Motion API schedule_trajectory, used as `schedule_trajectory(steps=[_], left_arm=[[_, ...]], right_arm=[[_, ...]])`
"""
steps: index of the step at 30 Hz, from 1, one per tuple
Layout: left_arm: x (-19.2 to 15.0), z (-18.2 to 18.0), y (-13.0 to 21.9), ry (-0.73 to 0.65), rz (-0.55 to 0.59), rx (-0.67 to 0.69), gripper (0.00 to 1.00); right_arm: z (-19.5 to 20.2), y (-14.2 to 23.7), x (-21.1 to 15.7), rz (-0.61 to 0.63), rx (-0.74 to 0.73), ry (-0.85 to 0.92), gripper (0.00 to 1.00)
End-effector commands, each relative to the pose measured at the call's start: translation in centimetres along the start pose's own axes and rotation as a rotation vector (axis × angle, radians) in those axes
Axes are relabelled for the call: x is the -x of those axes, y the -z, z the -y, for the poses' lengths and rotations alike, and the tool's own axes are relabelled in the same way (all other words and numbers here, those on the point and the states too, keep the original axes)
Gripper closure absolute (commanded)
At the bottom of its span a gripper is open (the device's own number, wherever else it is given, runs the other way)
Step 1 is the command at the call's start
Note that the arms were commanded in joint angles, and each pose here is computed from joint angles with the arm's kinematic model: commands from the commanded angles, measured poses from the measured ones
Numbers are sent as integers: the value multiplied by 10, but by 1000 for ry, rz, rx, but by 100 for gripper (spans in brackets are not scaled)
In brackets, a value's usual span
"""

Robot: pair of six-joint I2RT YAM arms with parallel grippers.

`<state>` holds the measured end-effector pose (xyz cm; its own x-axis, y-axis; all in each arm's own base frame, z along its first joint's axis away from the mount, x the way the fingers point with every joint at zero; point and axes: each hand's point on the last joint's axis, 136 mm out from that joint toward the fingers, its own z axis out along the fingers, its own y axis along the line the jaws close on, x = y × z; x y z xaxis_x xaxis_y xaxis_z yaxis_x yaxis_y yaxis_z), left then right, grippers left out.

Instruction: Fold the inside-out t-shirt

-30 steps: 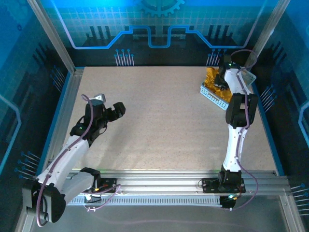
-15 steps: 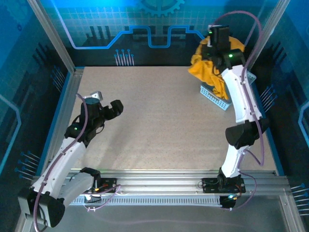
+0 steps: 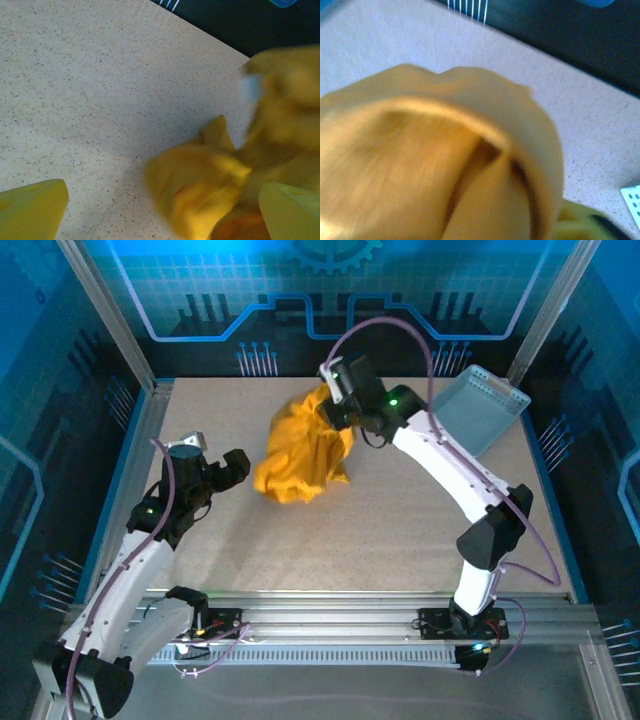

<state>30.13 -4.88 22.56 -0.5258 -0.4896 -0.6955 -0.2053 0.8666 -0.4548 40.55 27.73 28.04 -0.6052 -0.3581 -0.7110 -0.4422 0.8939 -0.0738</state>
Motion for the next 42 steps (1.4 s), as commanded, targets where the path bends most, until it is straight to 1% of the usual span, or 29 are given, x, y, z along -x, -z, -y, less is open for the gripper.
schedule_trajectory(steps=[1,3,4,6,11,14,17,19,20,22,25,26,28,30,31,33,35,36,37,40,42], left_arm=[[-15,-5,-8,20,-66,16,1],[-22,-6,-14,20,-101,25,1],[-27,-6,-18,20,-127,28,1],[-37,-4,-29,21,-185,23,1],[-67,7,-59,42,-363,-11,1],[-89,19,-76,1,-458,-26,2],[-109,13,-95,-49,-504,38,2],[-122,3,-108,-45,-536,81,3],[-130,0,-115,-43,-560,91,6],[-143,-1,-127,-35,-605,87,14],[-150,1,-137,-24,-632,79,30],[-149,5,-138,-21,-631,64,35],[-144,12,-139,-21,-617,41,45],[-137,16,-139,-34,-608,39,59],[-132,17,-140,-41,-601,45,68],[-121,22,-140,-57,-582,48,85],[-103,31,-140,-63,-555,42,98],[-90,37,-139,-68,-534,38,100],[-76,43,-138,-67,-509,34,100],[-8,69,-124,-64,-381,3,100],[52,88,-106,-50,-260,-35,100]], right_arm=[[-2,-29,-27,-66,-19,-62,39],[2,-35,-48,-112,-40,-83,28],[-1,-36,-57,-121,-25,-90,24],[-2,-37,-75,-141,-13,-115,19],[-15,-45,-122,-212,22,-180,18],[-18,-58,-147,-244,45,-241,18],[-13,-74,-154,-249,50,-294,18],[-5,-83,-151,-245,39,-321,17],[-4,-88,-147,-244,54,-337,17],[-3,-101,-143,-255,82,-370,16],[-11,-122,-140,-278,124,-379,19],[-14,-128,-139,-291,136,-379,21],[-20,-140,-139,-323,148,-378,29],[-21,-147,-134,-327,143,-368,43],[-19,-147,-130,-319,135,-365,51],[-13,-146,-118,-297,105,-356,76],[-5,-138,-100,-266,71,-332,94],[-2,-130,-86,-240,63,-314,99],[1,-123,-74,-214,53,-297,100],[17,-91,-23,-106,18,-255,100],[29,-64,18,-20,12,-248,100]])
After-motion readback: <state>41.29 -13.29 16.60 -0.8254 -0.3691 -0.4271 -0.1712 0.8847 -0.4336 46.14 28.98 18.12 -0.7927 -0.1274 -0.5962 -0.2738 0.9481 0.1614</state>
